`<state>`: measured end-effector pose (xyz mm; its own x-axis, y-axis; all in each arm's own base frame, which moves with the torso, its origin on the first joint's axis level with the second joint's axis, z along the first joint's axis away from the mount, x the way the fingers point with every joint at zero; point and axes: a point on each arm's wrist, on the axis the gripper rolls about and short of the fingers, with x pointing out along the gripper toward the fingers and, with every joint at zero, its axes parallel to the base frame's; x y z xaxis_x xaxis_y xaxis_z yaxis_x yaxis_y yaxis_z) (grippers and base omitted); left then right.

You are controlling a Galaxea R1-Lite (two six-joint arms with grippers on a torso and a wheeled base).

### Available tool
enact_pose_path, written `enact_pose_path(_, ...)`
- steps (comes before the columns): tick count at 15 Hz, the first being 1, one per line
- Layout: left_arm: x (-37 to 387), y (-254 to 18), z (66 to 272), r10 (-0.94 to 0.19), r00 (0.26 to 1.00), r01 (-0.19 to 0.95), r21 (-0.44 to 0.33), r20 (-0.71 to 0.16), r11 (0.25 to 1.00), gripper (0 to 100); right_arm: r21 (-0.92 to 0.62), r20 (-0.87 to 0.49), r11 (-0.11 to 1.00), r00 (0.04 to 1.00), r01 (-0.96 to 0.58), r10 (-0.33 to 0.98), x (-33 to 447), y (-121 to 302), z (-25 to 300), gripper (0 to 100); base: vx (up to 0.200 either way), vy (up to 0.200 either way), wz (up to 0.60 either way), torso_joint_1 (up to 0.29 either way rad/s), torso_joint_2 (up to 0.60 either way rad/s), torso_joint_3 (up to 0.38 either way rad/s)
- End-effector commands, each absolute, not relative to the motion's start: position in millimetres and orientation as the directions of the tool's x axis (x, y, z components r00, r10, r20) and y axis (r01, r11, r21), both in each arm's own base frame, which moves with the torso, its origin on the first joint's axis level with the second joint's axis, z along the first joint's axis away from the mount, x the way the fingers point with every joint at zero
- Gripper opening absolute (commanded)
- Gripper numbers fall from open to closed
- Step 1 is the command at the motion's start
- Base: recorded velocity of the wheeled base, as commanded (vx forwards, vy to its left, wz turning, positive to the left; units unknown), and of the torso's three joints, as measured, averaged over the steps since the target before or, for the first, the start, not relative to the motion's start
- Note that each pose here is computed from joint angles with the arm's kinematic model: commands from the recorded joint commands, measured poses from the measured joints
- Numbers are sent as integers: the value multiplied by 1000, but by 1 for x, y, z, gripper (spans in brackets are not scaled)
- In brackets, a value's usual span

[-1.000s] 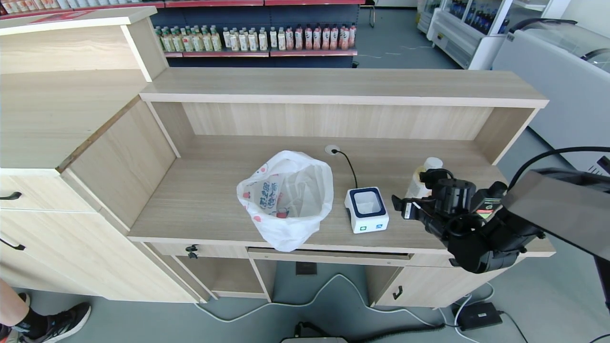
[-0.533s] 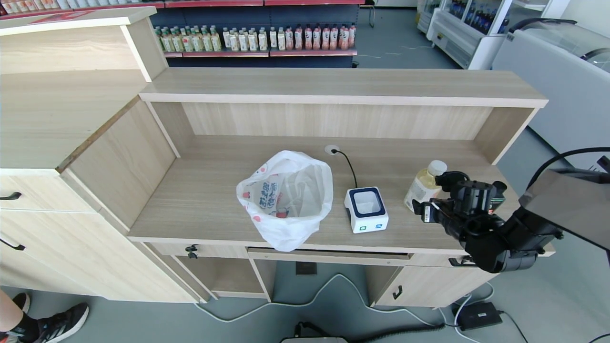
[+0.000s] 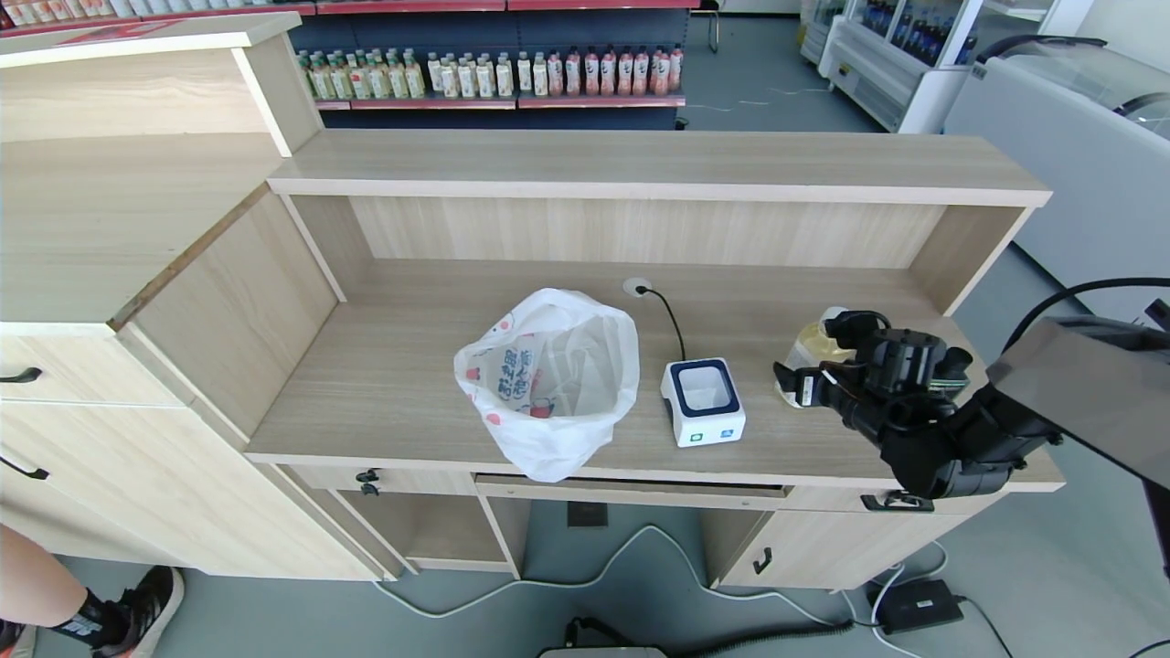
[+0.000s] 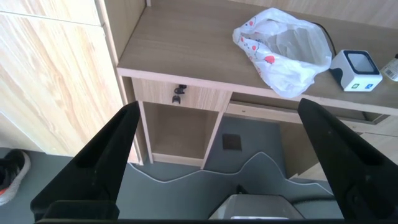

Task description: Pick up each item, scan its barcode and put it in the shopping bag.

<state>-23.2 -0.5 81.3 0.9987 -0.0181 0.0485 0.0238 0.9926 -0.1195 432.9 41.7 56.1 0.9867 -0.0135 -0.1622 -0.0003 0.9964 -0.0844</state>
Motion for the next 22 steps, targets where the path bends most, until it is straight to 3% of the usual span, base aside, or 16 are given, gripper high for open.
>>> enact_pose_path(1,-23,0,81,-17,999,23,-120,49,993,100,-87,-158,996,987,1,-15,438,39,53,100,0,0,0,0,0,0)
enact_pose_path(6,-23,0,81,-17,999,23,-120,49,993,100,-70,-139,992,986,-108,97,455,47,49,100,0,0,0,0,0,0)
enact_pose_path(11,-23,0,81,-17,999,23,-120,49,993,100,-75,-145,988,982,-136,124,460,45,39,100,0,0,0,0,0,0)
enact_pose_path(12,-23,0,81,-18,999,24,-120,49,993,100,-72,-142,985,980,-154,143,461,41,40,0,0,0,0,0,0,0)
enact_pose_path(22,-23,0,81,-18,999,24,-120,49,993,100,-150,-139,977,982,-152,131,466,23,37,0,0,0,0,0,0,0)
